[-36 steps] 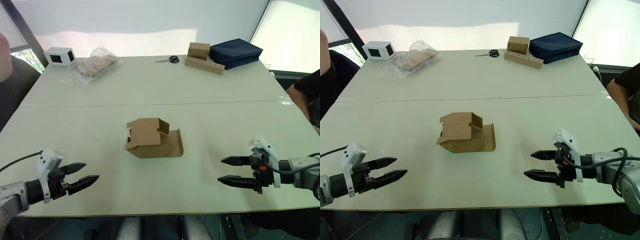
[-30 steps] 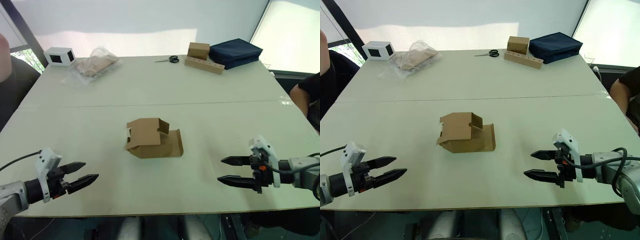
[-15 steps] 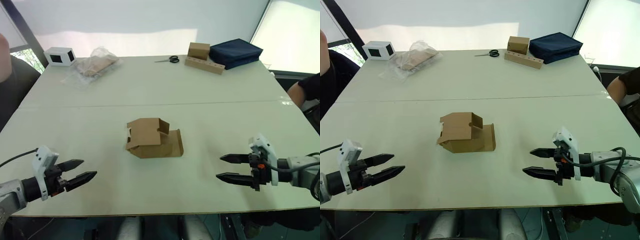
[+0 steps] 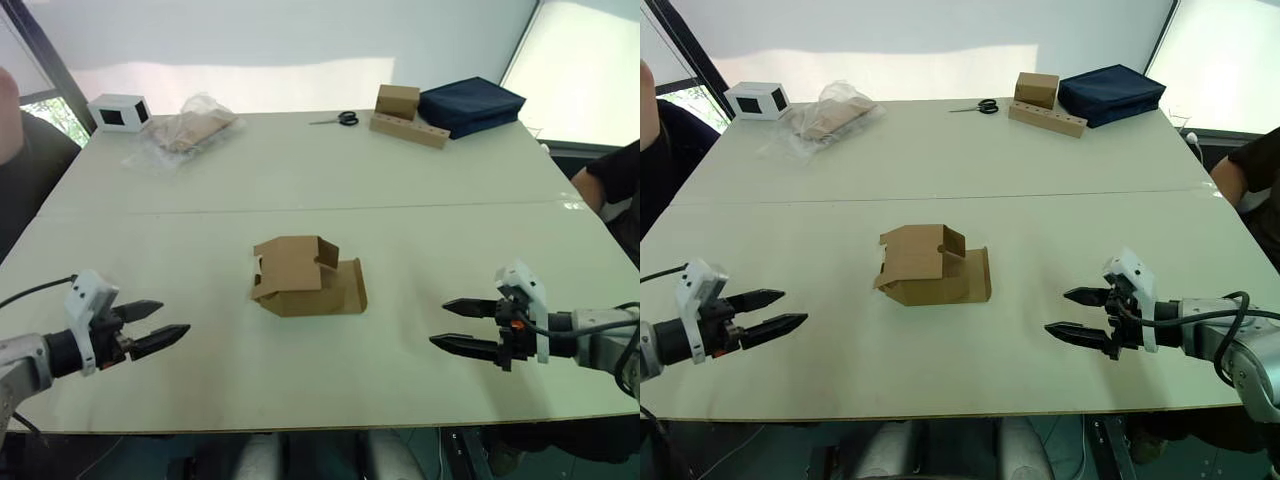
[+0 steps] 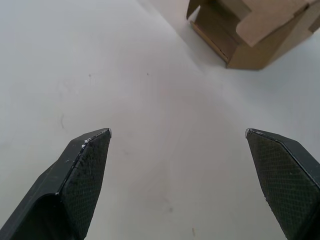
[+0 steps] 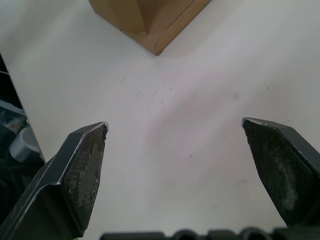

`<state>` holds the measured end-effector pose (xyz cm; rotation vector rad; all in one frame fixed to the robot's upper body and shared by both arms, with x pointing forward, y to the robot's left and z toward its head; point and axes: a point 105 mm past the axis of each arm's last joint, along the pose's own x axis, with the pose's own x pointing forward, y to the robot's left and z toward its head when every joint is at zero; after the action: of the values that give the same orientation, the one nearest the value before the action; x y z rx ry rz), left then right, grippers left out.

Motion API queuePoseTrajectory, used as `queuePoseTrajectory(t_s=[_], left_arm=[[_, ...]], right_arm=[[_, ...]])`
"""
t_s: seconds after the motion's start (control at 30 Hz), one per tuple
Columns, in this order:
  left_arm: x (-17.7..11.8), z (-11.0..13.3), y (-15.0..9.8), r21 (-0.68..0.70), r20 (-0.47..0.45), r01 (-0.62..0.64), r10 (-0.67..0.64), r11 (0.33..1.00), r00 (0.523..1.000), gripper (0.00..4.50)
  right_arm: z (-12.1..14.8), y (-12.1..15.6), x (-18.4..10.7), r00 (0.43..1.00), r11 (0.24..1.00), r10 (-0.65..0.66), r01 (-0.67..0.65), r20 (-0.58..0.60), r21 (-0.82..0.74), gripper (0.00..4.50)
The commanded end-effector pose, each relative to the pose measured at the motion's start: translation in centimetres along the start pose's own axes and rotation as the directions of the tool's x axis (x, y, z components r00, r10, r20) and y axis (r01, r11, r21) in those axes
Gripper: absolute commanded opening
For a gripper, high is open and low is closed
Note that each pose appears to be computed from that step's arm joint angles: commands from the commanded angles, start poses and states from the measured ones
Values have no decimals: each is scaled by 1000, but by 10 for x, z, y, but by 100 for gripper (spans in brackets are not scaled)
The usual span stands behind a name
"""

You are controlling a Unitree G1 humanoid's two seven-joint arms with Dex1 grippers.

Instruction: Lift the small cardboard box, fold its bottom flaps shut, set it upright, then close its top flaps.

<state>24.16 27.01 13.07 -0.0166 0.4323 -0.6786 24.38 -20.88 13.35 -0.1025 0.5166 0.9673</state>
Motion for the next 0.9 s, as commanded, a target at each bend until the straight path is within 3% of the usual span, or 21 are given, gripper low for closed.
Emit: queuePoseTrajectory(t_s=[0.03, 0.27, 0.5, 0.6, 0.9], left_arm=[[2, 19, -9, -91, 35, 116, -113, 989, 993, 442], [21, 44, -15, -381, 82, 302, -293, 874, 953, 442], [65, 43, -11, -609, 89, 364, -395, 704, 914, 442], [81, 46, -10, -641, 109, 382, -415, 665, 904, 442], [118, 52, -21, -642, 104, 439, -496, 629, 862, 442]], right_arm=[[20, 4, -3, 999, 996, 3, 1, 46, -91, 450], [44, 22, 10, 994, 978, 80, -64, 72, -199, 450], [67, 51, 37, 985, 940, 136, -94, 107, -329, 450], [67, 58, 44, 986, 933, 138, -97, 96, -346, 450], [67, 62, 52, 988, 938, 118, -77, 103, -339, 450]])
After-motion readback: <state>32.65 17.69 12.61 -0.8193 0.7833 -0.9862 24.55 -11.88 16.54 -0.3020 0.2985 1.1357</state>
